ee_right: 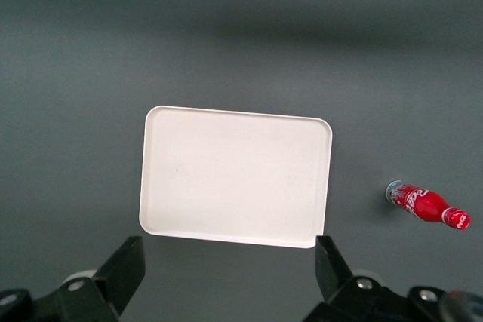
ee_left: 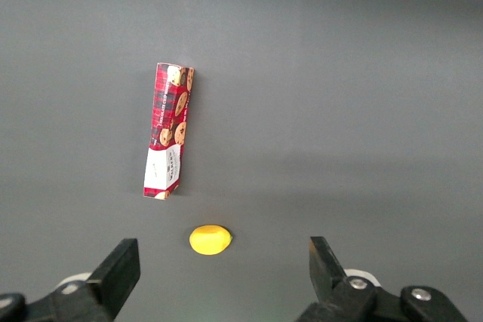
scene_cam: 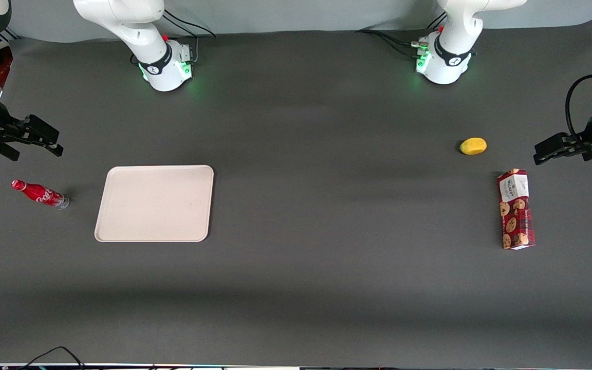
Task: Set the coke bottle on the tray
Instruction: 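Move the right gripper down toward the red Coca-Cola bottle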
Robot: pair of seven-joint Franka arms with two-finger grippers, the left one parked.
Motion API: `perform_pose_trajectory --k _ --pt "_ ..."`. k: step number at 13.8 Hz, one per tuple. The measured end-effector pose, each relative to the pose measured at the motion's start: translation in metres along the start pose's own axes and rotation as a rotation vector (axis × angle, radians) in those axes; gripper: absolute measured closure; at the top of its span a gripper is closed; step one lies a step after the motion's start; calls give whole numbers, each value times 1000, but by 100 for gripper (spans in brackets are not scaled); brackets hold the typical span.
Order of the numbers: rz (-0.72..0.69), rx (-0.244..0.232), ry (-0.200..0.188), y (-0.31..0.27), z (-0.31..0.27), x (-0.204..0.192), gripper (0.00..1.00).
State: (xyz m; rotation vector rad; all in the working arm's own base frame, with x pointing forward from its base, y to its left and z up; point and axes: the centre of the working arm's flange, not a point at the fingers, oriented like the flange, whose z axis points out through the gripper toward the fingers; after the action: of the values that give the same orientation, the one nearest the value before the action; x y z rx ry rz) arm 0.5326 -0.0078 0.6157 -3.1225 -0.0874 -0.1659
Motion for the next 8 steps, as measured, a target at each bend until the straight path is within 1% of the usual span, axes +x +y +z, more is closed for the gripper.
perform_pose_trajectory --k 6,8 --pt "1 1 -17 0 8 0 0" --pt "3 -10 -29 7 12 -1 0"
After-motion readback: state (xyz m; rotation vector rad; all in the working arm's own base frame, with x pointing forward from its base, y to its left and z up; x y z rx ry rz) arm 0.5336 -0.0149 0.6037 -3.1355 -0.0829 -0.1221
